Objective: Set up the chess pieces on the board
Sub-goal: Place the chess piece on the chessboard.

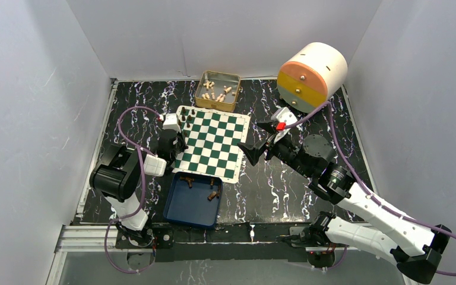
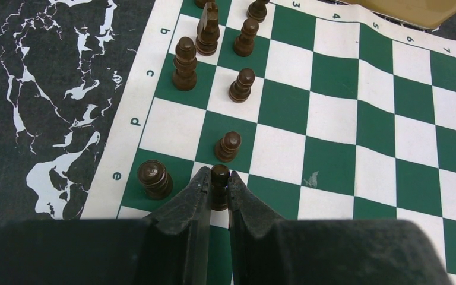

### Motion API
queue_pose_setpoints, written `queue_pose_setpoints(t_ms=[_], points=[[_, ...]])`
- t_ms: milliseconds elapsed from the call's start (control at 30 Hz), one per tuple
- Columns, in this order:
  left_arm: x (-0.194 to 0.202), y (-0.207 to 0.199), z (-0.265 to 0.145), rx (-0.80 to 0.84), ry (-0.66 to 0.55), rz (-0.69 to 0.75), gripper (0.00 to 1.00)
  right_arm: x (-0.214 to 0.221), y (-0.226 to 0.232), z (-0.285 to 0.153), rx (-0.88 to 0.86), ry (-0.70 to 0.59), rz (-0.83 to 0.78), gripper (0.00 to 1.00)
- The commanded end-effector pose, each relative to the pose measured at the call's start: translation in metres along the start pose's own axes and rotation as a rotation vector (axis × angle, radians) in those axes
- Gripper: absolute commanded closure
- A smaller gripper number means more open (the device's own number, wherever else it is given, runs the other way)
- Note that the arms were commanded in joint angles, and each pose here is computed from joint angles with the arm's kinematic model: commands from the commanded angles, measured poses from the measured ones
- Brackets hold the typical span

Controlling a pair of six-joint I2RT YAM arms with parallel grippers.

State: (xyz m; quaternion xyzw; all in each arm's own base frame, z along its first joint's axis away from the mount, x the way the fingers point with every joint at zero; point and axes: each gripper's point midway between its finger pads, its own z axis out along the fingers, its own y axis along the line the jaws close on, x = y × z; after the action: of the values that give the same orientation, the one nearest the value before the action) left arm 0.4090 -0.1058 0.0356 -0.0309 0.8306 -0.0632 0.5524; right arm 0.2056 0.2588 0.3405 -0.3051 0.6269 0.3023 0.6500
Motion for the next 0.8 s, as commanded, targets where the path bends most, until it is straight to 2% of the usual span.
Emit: queue_pose_setpoints(t_ms=[0, 133, 300, 600, 767], points=[[-0.001, 0.006, -0.001, -0.02, -0.018, -0.011, 0.91, -0.028, 0.001, -0.001, -0.003, -0.079, 0.01, 0.01], [-0.011, 0.008, -0.006, -0.032, -0.047, -0.024, 0.8, -0.027, 0.001, 0.0, -0.004, -0.077, 0.01, 0.01], [-0.022, 0.006, -0.01, -0.031, -0.071, -0.027, 0.72, -0.025, 0.003, 0.001, -0.014, -0.074, 0.012, 0.01], [-0.039, 0.007, -0.019, -0.034, -0.099, -0.027, 0.67, -0.025, 0.002, -0.001, -0.011, -0.07, 0.012, 0.01], [-0.067, -0.006, -0.026, 0.008, -0.107, -0.04, 0.66, -0.013, -0.003, 0.0, 0.043, -0.021, 0.109, 0.01]])
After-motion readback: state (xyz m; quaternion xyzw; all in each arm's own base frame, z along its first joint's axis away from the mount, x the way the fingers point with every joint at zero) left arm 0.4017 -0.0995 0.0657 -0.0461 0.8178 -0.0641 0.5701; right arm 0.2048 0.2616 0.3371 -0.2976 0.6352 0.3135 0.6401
